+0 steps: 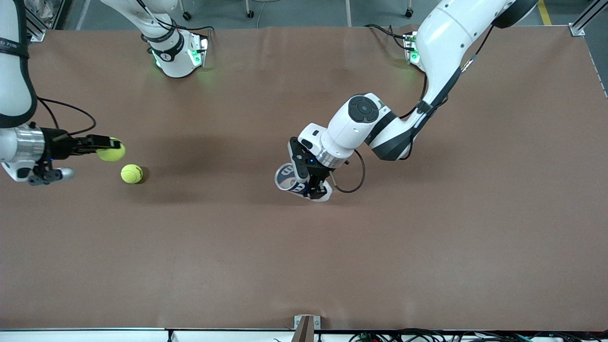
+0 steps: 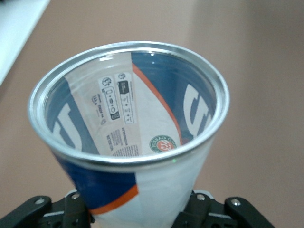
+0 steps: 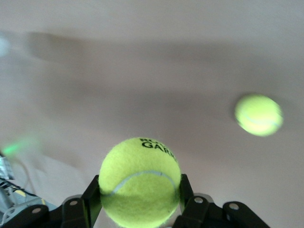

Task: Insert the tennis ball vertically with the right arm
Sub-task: 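Carry the can to mid-table while the right gripper lifts the ball toward it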

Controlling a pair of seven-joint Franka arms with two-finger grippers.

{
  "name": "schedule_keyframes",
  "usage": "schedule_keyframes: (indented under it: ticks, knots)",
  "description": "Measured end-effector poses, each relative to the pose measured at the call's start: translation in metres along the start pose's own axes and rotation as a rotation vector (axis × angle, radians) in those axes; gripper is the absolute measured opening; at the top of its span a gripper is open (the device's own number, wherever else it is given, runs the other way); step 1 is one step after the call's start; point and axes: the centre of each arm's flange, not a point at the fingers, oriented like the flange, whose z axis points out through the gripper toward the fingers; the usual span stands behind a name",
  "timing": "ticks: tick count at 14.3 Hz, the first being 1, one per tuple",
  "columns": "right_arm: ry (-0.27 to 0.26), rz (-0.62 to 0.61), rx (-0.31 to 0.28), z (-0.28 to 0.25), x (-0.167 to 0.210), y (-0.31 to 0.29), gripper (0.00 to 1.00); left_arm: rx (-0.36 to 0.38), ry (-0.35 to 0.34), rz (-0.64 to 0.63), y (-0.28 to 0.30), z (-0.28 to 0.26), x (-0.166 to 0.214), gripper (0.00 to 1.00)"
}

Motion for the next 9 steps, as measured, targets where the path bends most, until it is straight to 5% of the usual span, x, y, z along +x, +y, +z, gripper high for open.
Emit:
schedule_keyframes:
  ticks: [3,9]
  knots:
    - [0.045,-0.073,-0.007,0.009,0.038,-0.04,0.67,0.034,0.149,-0.038,0.023,0.025,-0.012,0.62]
    - [0.086,-0.213,-0.076,0.05,0.073,-0.157,0.67,0.047,0.299,-0.113,0.054,0.044,-0.007,0.63]
